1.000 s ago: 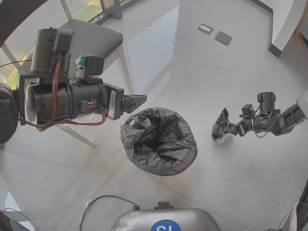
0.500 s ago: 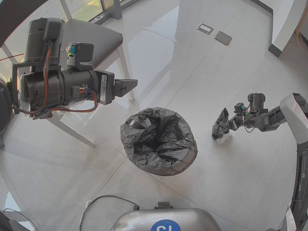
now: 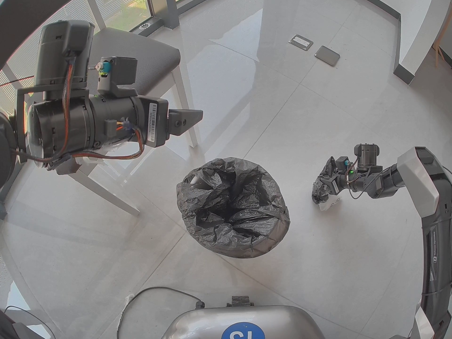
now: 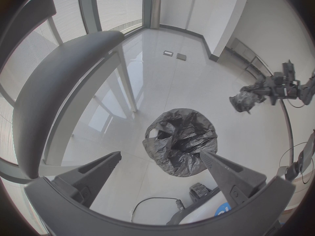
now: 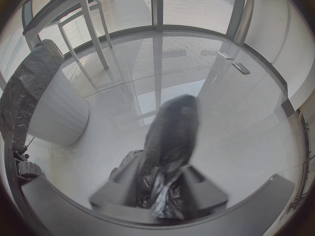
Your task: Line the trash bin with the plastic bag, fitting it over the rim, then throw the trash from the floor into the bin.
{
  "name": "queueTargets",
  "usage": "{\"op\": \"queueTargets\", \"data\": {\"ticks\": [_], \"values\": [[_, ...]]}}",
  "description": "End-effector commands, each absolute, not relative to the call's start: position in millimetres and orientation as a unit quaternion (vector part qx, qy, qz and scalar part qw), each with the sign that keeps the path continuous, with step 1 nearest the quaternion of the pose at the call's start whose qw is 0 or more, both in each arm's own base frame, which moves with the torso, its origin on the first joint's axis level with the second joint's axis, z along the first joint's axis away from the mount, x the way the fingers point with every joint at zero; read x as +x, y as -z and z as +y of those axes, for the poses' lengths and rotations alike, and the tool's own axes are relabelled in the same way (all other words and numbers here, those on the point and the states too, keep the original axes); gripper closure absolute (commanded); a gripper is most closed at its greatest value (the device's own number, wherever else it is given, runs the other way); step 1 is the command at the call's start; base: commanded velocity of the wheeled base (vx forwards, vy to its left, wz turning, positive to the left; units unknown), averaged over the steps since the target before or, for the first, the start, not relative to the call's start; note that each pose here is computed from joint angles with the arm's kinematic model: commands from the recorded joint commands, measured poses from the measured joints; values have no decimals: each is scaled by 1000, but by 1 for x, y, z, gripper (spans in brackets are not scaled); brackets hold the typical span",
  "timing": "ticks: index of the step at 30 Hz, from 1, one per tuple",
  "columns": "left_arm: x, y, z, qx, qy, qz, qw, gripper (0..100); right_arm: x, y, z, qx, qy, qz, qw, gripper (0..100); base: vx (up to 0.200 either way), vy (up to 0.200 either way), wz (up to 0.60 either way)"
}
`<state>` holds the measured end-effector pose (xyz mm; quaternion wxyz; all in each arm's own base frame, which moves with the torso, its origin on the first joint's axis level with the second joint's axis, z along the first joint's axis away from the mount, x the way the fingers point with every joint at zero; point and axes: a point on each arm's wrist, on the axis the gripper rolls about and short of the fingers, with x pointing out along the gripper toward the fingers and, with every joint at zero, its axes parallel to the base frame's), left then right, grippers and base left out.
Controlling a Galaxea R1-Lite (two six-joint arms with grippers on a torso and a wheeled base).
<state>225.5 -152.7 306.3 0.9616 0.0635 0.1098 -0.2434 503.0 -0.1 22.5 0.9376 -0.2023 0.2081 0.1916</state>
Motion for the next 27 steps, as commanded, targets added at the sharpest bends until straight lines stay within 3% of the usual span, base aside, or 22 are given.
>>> {"op": "queueTargets", "data": {"ticks": [1, 5, 15, 16, 22, 27], "values": [[229, -302, -154, 59, 240, 120, 962, 0, 502, -17, 0, -202, -194, 215, 936, 100, 0, 0, 0], [232, -295, -155, 56, 238, 133, 961, 0, 496, -18, 0, -202, -194, 220, 934, 100, 0, 0, 0], [242, -265, -162, 75, 230, 184, 953, 0, 454, -64, -7, -214, -183, 194, 940, 100, 0, 0, 0], [249, -255, -166, 84, 216, 201, 952, 0, 432, -85, -9, -219, -178, 182, 942, 100, 0, 0, 0], [248, -242, -164, 94, 210, 220, 948, 0, 376, -133, -7, -230, -174, 146, 946, 100, 0, 0, 0], [244, -224, -161, 107, 200, 247, 942, 0, 317, -175, 1, -233, -204, 95, 946, 100, 0, 0, 0]]}}
